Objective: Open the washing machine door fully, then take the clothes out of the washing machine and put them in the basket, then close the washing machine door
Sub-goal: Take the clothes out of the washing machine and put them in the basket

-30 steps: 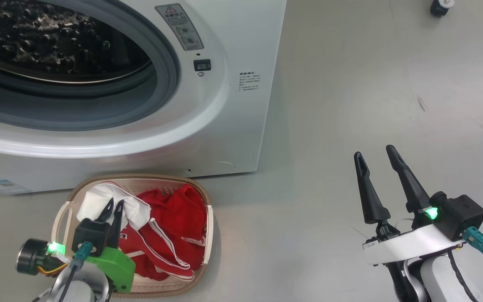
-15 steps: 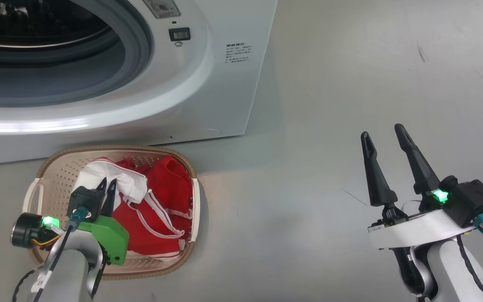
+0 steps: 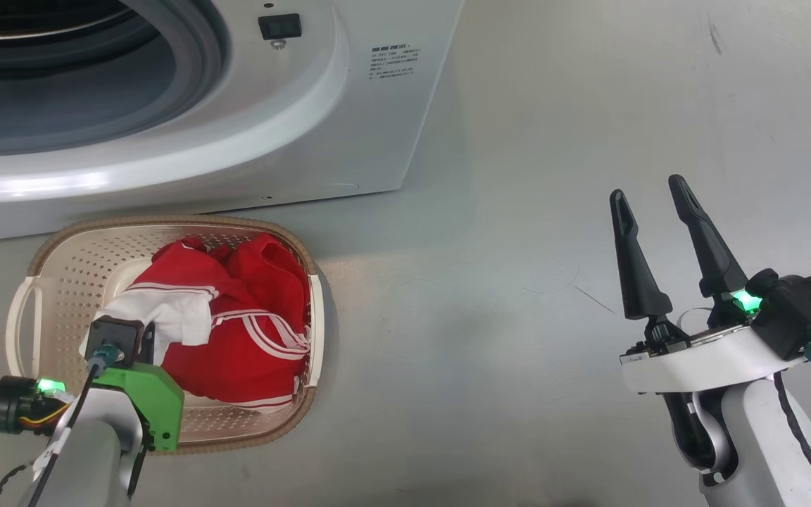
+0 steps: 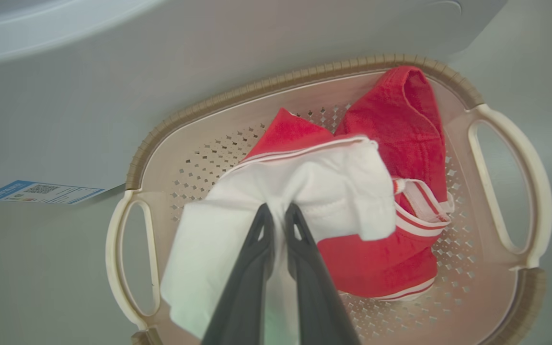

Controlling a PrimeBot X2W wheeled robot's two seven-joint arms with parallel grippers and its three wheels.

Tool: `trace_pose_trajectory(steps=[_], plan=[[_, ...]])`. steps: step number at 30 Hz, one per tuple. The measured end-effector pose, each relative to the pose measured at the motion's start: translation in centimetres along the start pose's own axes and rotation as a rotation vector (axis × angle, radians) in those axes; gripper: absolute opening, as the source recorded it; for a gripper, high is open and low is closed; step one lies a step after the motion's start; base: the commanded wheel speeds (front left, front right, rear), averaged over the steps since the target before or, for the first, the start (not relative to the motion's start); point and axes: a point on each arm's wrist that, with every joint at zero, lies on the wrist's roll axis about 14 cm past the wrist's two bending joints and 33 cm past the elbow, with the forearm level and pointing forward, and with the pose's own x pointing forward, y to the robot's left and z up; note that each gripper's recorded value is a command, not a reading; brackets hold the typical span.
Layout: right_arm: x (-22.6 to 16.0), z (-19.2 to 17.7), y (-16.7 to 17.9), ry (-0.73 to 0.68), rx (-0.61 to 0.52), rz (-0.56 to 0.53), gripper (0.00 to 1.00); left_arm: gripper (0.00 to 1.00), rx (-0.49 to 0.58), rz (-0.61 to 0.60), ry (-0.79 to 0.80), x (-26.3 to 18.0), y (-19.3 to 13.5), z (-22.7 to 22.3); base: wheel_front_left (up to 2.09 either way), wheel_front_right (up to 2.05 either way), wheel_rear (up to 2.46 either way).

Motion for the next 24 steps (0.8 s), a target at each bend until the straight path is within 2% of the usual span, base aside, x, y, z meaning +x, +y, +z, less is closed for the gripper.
trace_pose_trajectory(steps=[3,4,5,6,16,24], plan=[[0.0,-0.1,-0.2,0.001,0.001,-0.007,1.00,0.00,0.004,-0.006,0.006,0.3,-0.2,0.1,0.00,0.00,0.00],[0.0,-0.1,-0.2,0.000,0.002,-0.009,1.00,0.28,0.004,-0.006,0.006,0.4,-0.2,0.2,0.00,0.00,0.00],[0.0,0.0,-0.2,-0.001,0.003,-0.010,1.00,0.84,0.001,-0.005,0.002,0.5,-0.2,0.3,0.00,0.00,0.00],[0.0,0.0,-0.3,-0.001,0.003,-0.012,1.00,1.00,-0.004,-0.004,-0.013,0.5,-0.2,0.6,0.00,0.00,0.00],[0.3,0.7,0.0,-0.024,0.001,-0.007,1.00,1.00,-0.030,0.006,-0.041,0.1,-0.4,1.3,0.00,0.00,0.00],[0.2,1.7,1.0,-0.048,0.001,0.014,1.00,1.00,-0.025,0.023,-0.150,-1.1,0.0,4.2,0.00,0.00,0.00]])
